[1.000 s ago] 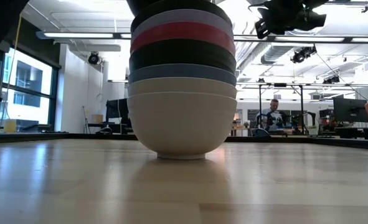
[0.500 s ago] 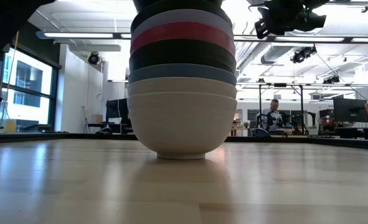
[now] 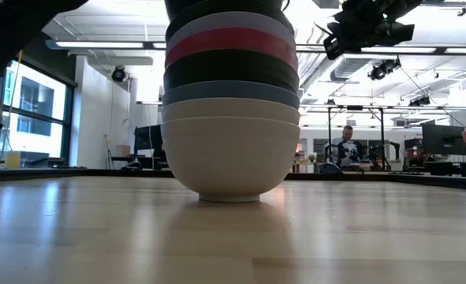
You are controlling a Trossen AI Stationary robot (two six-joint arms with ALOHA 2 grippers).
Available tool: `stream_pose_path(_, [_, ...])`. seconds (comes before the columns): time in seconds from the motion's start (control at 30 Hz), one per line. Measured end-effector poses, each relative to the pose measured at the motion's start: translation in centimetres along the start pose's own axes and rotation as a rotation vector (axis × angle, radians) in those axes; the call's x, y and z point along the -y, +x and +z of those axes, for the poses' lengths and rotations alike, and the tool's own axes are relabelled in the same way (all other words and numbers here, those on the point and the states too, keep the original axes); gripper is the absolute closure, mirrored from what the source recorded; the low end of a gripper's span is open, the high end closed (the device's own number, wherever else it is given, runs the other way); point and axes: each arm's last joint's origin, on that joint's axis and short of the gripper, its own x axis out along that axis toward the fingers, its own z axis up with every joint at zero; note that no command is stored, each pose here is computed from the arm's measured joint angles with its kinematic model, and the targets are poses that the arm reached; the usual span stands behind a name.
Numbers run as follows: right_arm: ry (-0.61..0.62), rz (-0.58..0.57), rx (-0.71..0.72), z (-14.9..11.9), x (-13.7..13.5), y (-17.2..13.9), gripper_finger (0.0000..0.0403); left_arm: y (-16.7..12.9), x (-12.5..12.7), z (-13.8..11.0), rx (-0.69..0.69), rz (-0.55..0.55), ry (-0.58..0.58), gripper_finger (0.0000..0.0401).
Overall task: Nest bowls inside each other
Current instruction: Stack the black bowl on top of the black bowl
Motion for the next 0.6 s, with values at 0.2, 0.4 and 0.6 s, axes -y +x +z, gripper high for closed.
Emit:
stream_pose_path(0.2, [-0.004, 0.000, 0.000, 0.0, 0.0, 0.0, 0.0313, 0.9, 0.7, 0.6, -0.002, 0.001, 0.030, 0.0401])
stream_pose_path(0.4, [0.003, 0.000, 0.000, 0.0, 0.0, 0.0, 0.0313, 1.5, 0.1, 0.7, -0.007, 0.007, 0.024, 0.0401])
stream_pose_path(0.6, [0.024, 0.002, -0.001, -0.1, -0.1, 0.0, 0.0313, 3.9, -0.8, 0.9, -0.065, -0.009, 0.005, 0.0401])
